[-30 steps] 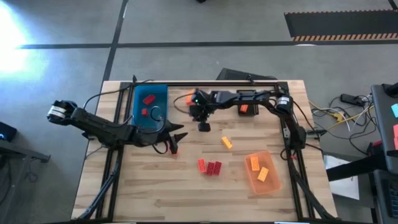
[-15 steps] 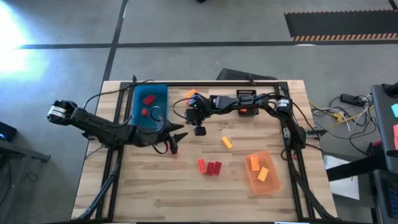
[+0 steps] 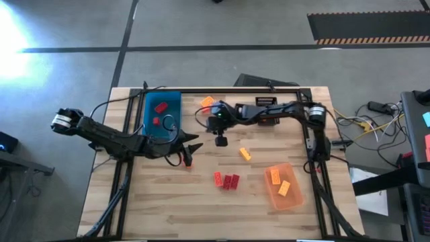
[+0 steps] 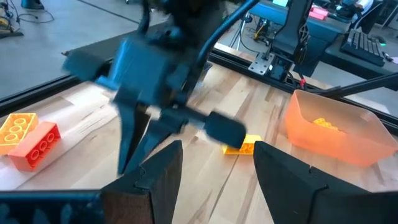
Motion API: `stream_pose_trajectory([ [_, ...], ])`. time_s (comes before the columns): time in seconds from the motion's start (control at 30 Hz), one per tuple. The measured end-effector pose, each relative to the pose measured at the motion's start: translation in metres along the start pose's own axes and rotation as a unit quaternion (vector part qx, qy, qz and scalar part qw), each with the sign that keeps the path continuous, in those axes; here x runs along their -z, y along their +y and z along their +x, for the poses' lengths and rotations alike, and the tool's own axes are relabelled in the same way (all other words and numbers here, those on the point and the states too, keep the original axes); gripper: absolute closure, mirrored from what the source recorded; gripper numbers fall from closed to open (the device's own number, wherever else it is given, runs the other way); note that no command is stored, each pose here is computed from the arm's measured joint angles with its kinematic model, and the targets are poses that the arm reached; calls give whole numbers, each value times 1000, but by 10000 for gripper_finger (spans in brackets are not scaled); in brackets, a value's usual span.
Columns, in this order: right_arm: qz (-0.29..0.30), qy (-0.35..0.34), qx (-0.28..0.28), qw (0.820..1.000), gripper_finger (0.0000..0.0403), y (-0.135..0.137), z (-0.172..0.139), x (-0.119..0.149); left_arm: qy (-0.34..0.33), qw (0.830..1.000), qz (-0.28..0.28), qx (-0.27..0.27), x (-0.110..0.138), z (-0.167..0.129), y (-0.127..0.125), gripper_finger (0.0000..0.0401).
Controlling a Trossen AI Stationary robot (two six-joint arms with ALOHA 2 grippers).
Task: Sort & place blocks by color
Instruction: Put the orange game piece into the black bin
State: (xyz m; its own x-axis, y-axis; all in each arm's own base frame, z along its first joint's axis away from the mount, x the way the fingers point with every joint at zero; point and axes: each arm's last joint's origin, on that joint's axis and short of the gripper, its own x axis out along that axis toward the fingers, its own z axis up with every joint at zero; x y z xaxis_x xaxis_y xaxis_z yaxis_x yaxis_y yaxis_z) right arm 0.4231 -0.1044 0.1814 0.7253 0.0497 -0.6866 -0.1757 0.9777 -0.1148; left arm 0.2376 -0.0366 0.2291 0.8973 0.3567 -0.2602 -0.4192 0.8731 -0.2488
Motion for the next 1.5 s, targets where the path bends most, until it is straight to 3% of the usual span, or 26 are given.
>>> stream_pose_trajectory([
  [0.37,6,-110,34,993,394,28,-67,13,-19,1000,-9,-15,-15,6,4,219],
  [0.67,3,-176,43,984,394,51,-104,26,-25,998,-12,-50,-27,14,17,219],
  [0.9,-3,-223,49,973,394,65,-125,37,49,994,20,-95,-40,38,33,219],
  [1.03,7,-234,48,971,394,70,-135,42,100,982,48,-150,-54,54,50,219],
  [1.23,11,-242,42,969,394,77,-142,46,200,946,100,-233,-69,79,91,219],
  [1.5,10,-243,40,969,394,80,-140,50,262,935,58,-231,-72,122,149,219],
])
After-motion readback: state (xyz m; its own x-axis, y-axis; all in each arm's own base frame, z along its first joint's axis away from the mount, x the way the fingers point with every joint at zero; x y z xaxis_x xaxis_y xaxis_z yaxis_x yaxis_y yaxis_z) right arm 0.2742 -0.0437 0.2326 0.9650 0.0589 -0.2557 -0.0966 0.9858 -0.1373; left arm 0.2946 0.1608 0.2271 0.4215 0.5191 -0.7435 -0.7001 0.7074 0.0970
